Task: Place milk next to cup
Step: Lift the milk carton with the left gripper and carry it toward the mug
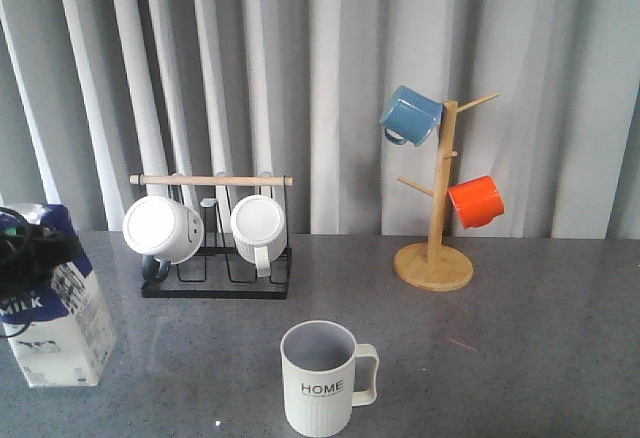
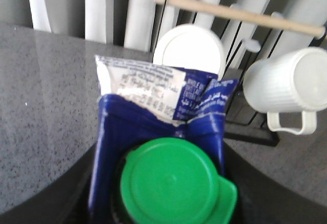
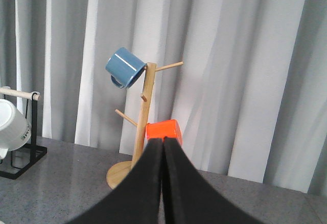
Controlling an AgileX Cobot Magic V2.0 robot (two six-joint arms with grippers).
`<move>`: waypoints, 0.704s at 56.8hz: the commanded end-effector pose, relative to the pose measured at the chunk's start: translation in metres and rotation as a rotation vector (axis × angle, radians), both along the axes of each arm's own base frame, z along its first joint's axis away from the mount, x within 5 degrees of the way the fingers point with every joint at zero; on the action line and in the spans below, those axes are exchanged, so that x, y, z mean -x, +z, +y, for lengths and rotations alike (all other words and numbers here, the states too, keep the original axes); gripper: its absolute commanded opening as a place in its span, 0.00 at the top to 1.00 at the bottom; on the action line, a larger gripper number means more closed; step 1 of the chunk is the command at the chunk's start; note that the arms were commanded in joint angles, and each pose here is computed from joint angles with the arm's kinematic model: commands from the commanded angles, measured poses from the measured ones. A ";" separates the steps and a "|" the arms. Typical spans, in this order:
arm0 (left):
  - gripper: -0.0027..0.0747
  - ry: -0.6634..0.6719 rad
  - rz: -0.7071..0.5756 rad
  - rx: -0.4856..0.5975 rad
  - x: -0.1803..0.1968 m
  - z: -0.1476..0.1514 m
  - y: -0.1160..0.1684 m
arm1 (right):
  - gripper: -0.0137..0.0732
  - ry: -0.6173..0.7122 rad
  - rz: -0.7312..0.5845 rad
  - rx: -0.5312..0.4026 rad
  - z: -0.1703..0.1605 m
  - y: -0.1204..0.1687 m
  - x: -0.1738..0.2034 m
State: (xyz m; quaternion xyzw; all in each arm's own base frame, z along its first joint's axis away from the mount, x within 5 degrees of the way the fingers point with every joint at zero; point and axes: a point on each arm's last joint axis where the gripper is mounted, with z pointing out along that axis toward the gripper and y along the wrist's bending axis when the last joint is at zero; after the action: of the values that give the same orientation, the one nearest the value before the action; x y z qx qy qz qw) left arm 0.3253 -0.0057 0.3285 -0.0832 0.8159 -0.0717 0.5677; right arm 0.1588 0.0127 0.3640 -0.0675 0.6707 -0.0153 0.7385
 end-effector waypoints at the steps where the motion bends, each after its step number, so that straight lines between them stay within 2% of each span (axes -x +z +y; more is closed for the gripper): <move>1: 0.66 0.014 -0.218 -0.002 0.014 0.002 0.046 | 0.85 -0.004 -0.096 0.004 -0.001 0.016 0.002; 8: 0.66 0.008 -0.236 -0.029 0.016 0.001 0.050 | 0.85 -0.004 -0.096 0.004 -0.001 0.016 0.002; 20: 0.66 -0.052 -0.253 -0.062 0.018 -0.031 0.050 | 0.85 -0.004 -0.097 0.004 -0.001 0.016 0.002; 34: 0.66 0.137 -0.252 -0.053 0.025 -0.059 0.048 | 0.85 -0.004 -0.098 0.004 -0.001 0.016 0.002; 40: 0.66 0.079 -0.234 -0.049 0.022 -0.079 0.042 | 0.85 -0.004 -0.097 0.004 -0.001 0.016 0.002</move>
State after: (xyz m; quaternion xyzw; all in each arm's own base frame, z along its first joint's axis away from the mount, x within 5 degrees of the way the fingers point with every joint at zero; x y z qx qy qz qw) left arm 0.3065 -0.0732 0.3549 -0.0965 0.7557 -0.0334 0.6469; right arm 0.1588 0.0127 0.3640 -0.0675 0.6707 -0.0153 0.7385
